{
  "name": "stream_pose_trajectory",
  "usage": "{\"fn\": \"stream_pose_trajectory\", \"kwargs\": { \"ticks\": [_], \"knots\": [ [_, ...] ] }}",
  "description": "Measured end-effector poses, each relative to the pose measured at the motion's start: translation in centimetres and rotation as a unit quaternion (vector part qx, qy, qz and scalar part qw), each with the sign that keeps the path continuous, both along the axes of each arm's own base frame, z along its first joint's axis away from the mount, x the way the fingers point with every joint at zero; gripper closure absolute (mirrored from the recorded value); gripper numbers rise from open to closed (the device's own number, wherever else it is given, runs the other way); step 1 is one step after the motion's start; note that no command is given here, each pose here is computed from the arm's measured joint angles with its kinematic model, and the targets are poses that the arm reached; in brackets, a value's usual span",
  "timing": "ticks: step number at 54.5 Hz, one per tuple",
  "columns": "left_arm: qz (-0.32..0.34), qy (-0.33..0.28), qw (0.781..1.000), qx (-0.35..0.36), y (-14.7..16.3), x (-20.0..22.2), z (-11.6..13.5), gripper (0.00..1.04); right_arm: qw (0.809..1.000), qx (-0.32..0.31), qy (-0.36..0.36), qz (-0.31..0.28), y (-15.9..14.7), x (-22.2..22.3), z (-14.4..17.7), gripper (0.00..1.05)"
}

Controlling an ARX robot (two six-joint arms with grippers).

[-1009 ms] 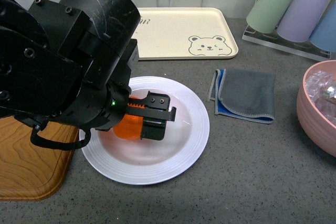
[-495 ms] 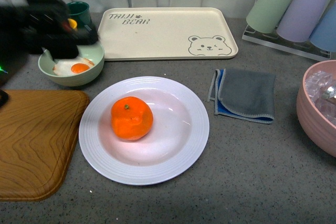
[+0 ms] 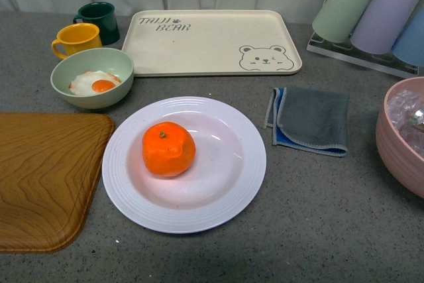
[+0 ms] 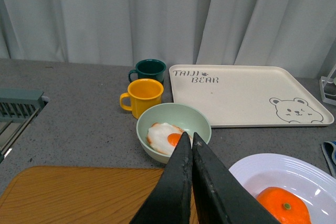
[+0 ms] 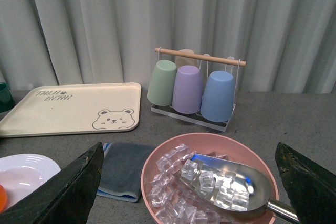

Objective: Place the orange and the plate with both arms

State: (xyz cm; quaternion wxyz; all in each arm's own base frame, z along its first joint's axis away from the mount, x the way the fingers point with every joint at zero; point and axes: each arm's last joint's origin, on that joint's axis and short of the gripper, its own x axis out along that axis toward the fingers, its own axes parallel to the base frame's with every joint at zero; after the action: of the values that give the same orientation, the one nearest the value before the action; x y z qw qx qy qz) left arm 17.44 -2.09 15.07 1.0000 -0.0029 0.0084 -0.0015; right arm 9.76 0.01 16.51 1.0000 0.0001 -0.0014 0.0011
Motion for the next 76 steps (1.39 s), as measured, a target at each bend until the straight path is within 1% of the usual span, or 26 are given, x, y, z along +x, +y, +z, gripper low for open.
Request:
{"fn": "stream_pose_trajectory", "kwargs": {
  "ticks": [5, 10, 14, 17, 23, 40, 76],
  "knots": [
    [-0.001, 0.009, 1.0, 0.001, 0.4, -0.7, 0.6, 1.01, 1.0, 0.0, 0.0, 0.0, 0.0, 0.0, 0.0, 0.09],
    [-0.001, -0.002, 1.0, 0.0, 0.7, -1.4, 1.2, 1.01, 1.0, 0.0, 0.0, 0.0, 0.0, 0.0, 0.0, 0.09],
    [0.001, -0.005, 1.0, -0.001, 0.9, -1.9, 1.3, 1.01, 1.0, 0.0, 0.0, 0.0, 0.0, 0.0, 0.0, 0.09],
    [-0.011, -0.003, 1.0, -0.001, 1.4, -2.2, 1.2, 1.01, 1.0, 0.0, 0.0, 0.0, 0.0, 0.0, 0.0, 0.09],
    [0.002, -0.003, 1.0, -0.001, 2.0, -2.8, 1.3, 1.01, 1.0, 0.0, 0.0, 0.0, 0.0, 0.0, 0.0, 0.09],
    [0.001, -0.017, 1.0, -0.001, 2.1, -4.3, 2.1, 1.01, 1.0, 0.0, 0.0, 0.0, 0.0, 0.0, 0.0, 0.09],
    [0.001, -0.02, 1.0, -0.001, 2.1, -6.4, 2.3, 1.01, 1.0, 0.0, 0.0, 0.0, 0.0, 0.0, 0.0, 0.09]
  ]
}}
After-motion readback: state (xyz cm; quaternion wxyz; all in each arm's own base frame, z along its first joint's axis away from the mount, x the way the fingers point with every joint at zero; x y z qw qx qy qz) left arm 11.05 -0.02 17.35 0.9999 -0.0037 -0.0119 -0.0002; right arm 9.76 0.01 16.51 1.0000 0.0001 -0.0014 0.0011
